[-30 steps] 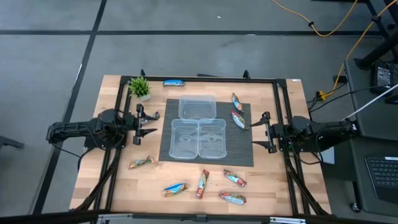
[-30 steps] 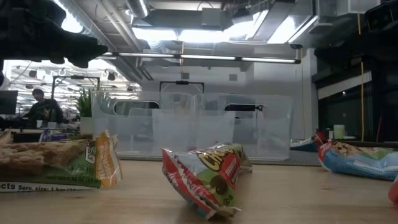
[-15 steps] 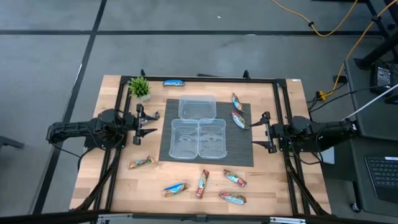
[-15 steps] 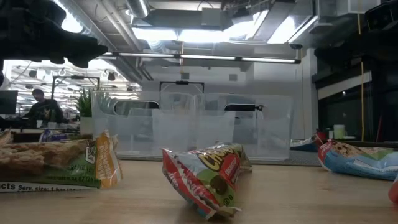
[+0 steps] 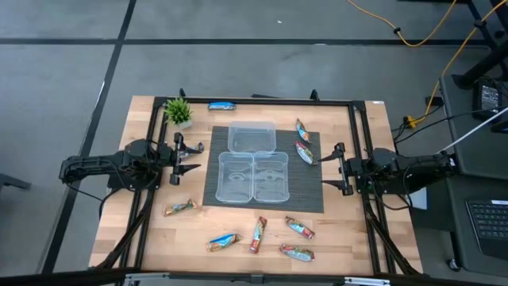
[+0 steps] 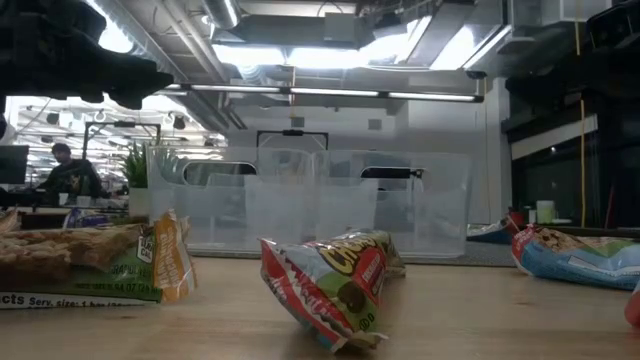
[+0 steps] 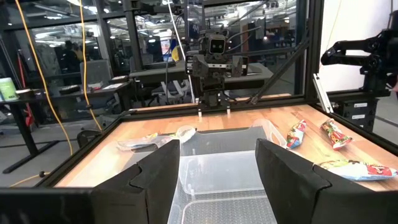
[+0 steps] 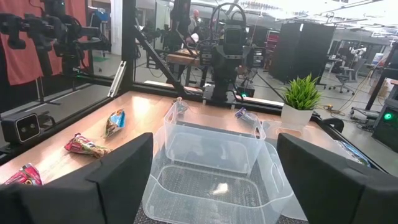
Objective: Pick and place Granola Bars by type
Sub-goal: Put the blue granola bar into the top transparent bin
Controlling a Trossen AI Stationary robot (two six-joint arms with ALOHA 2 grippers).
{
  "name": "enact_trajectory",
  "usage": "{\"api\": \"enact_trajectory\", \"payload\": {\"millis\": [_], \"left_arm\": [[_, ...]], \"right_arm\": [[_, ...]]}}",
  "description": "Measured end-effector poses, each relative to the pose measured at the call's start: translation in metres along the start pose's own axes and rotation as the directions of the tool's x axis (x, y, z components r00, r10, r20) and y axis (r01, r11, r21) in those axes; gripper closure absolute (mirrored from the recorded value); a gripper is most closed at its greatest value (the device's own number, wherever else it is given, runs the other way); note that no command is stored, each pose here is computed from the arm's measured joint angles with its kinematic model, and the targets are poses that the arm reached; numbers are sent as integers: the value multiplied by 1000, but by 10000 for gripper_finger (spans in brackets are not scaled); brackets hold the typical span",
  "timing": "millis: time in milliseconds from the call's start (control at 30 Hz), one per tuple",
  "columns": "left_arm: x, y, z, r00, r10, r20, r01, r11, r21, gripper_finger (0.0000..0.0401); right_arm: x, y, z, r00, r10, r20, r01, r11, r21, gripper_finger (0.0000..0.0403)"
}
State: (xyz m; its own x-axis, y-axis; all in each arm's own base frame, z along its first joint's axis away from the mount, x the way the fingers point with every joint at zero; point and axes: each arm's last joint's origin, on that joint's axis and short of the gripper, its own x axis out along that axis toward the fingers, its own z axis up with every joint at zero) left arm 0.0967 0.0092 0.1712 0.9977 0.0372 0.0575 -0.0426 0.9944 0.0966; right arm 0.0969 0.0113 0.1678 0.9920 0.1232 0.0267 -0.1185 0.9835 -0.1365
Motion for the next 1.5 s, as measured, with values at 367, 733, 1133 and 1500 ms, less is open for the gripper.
{"api": "enact_trajectory", "payload": {"millis": [367,733,1133,1500], "left_arm": [[0,0,0,1000,0,0,0,1000,0,196],[-2,4,18,976,112,184,-113,994,-8,197],[-12,17,42,803,497,329,-338,834,-435,201],[-27,33,220,834,510,213,-453,851,-264,232]], "right_arm": [[-2,-3,19,980,-30,196,12,996,90,59],[-4,-4,26,963,-52,266,13,989,145,59],[-6,-5,34,933,-65,353,-48,952,304,59],[-15,-8,52,842,-90,533,-135,920,368,59]]}}
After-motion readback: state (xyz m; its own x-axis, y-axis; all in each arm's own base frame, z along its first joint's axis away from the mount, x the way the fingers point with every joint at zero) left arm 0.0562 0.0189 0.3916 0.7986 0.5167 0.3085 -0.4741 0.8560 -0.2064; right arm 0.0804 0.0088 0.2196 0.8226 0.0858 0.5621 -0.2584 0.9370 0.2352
